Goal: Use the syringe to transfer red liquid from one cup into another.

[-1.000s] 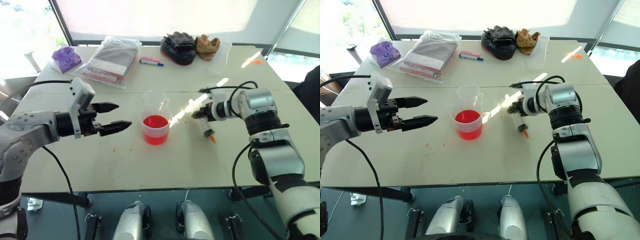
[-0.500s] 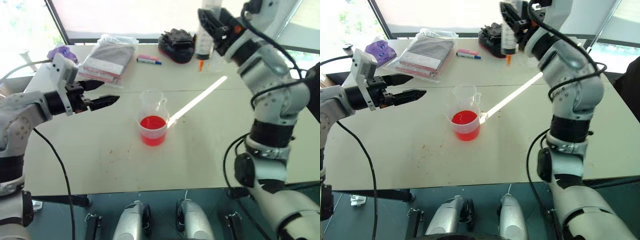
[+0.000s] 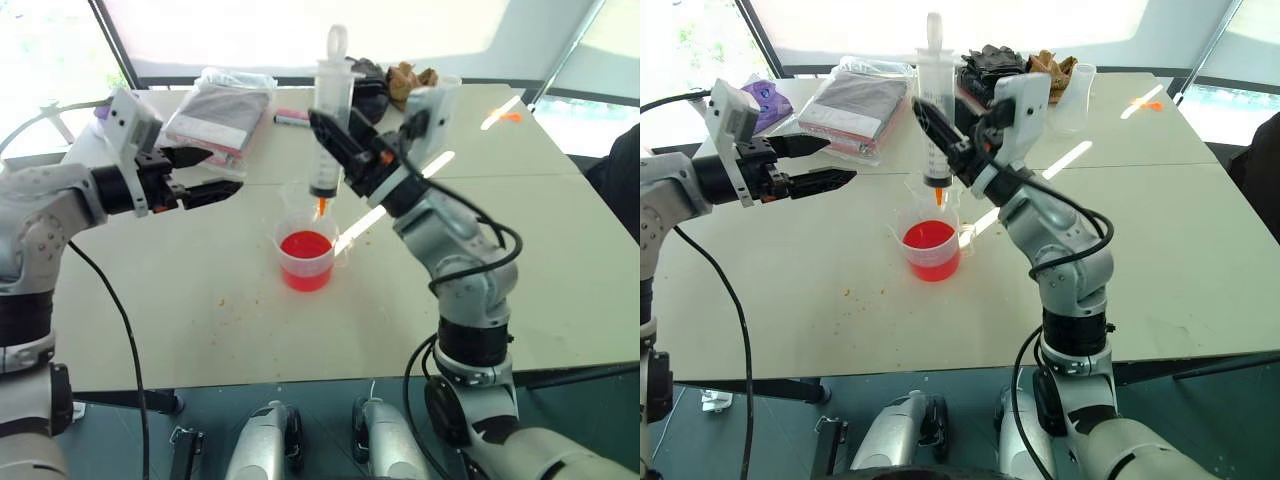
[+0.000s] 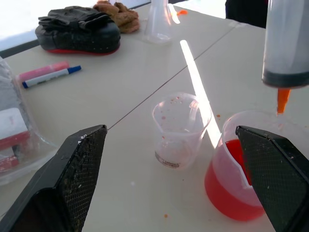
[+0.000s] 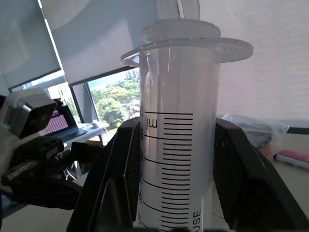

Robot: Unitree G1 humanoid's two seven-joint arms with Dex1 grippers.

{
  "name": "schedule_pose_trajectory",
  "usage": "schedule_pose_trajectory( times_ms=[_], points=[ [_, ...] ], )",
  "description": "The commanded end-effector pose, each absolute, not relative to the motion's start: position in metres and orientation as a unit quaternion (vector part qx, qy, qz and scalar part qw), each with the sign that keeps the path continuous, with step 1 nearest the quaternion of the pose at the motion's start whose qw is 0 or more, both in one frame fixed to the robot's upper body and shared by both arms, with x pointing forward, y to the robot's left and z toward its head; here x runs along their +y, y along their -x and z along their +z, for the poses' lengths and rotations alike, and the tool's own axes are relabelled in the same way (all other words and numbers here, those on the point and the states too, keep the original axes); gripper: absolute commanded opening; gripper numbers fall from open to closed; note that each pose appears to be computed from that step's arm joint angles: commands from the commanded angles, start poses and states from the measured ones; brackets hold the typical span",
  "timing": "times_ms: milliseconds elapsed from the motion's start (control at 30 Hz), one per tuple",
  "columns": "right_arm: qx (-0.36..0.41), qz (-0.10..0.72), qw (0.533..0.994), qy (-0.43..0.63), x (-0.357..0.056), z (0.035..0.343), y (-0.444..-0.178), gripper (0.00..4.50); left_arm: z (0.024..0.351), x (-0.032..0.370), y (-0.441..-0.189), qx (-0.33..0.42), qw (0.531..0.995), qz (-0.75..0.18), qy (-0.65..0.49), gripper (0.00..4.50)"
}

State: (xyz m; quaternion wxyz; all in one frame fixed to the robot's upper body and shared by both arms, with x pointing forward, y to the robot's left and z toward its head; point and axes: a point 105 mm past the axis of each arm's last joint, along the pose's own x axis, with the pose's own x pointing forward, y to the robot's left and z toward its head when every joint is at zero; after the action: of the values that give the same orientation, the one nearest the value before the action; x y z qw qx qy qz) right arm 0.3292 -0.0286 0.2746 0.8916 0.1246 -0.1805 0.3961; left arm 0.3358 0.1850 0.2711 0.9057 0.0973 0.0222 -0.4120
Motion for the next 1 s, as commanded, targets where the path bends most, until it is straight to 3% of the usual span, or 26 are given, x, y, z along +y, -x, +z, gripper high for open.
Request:
schedule_pose_trajectory(
  times_ms=[33, 333, 567, 1000],
  points=[
    [-0.216, 0.404, 0.882, -0.108, -0.020, 0.277, -0.323, 1.50, 0.291, 0.176, -0.335, -0.015, 0.901, -0.415, -0.129, 4.50],
    [-0.229, 0.404, 0.882, -0.075, 0.000, 0.258, -0.322, 1.50, 0.339, 0.139, -0.369, -0.112, 0.881, -0.398, -0.229, 4.50],
    [-0.230, 0.396, 0.887, -0.059, 0.004, 0.245, -0.320, 1.50, 0.343, 0.126, -0.368, -0.124, 0.857, -0.436, -0.246, 4.50],
    [-0.226, 0.380, 0.895, -0.055, -0.002, 0.238, -0.324, 1.50, 0.346, 0.144, -0.357, -0.113, 0.848, -0.449, -0.259, 4.50]
  ],
)
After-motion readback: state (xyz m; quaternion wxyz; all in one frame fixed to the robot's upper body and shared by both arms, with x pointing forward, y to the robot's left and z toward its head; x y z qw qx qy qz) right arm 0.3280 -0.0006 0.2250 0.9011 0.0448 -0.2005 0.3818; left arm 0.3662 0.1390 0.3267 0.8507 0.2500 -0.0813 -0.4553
